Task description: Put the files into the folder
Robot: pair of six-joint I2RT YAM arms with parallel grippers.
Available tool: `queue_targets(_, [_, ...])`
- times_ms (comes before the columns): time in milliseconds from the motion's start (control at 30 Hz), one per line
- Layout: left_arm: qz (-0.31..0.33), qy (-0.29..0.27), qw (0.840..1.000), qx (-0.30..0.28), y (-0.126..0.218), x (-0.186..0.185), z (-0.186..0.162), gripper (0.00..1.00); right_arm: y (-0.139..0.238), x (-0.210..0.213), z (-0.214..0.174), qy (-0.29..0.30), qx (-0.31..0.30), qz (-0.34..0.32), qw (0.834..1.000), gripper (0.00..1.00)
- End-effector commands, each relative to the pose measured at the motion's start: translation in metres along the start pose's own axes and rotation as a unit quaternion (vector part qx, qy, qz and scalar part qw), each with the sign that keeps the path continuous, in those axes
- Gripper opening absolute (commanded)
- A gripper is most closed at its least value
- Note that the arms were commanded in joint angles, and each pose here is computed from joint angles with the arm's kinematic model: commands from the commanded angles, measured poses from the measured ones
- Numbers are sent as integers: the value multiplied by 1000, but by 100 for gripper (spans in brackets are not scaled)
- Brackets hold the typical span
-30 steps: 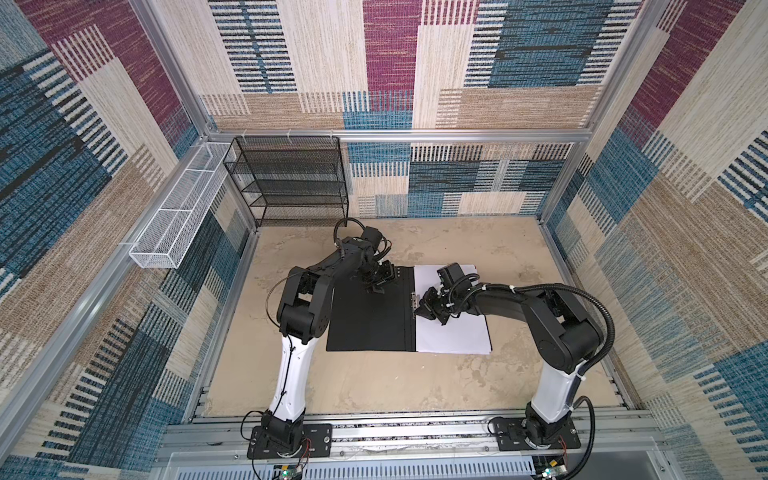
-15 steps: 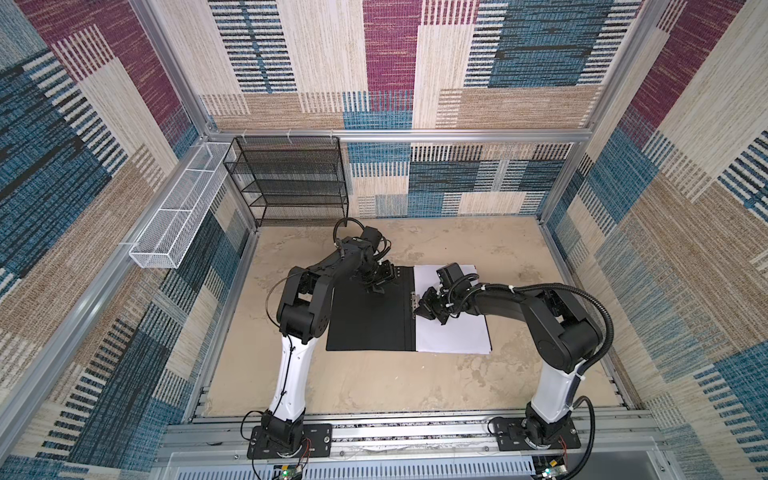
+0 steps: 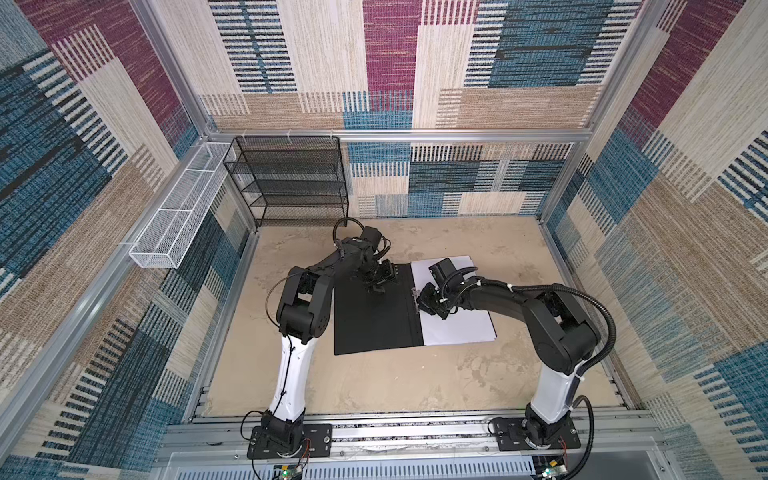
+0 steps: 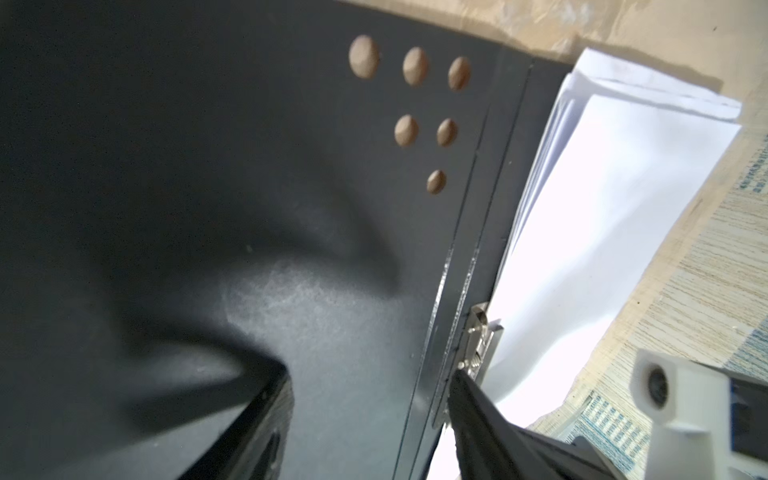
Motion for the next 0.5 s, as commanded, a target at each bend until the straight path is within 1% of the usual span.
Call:
queue_targets(0, [155,48,987,14,-30,63,-10,65,2,-41,-11,-8,-2,-124,992,0])
queue_targets(200, [151,50,987,15,-29,61,-10,65,5,-33,-6,0,-7,-116,993,0])
queue_targets(267, [151,49,987,13,-29,61,-10,65,7,-23,-5,8,-7,-86,996,0])
queue_targets(433, [151,49,987,15,-29,61,-10,65,33,22,11,34,-17,2,999,0])
queue_targets(467, [150,49,987,15,-30,61,-10,65,37,31,13,40,-13,17,999,2])
Point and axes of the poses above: each gripper's point midway between its finger pads, its own y axis back along the fingers, its own x axis along the line the jaws close on, z = x × y, the point moved 6 cm from there along y, back along the fingers, and after that the axes turned 11 degrees about y, right-handed, at the moved point
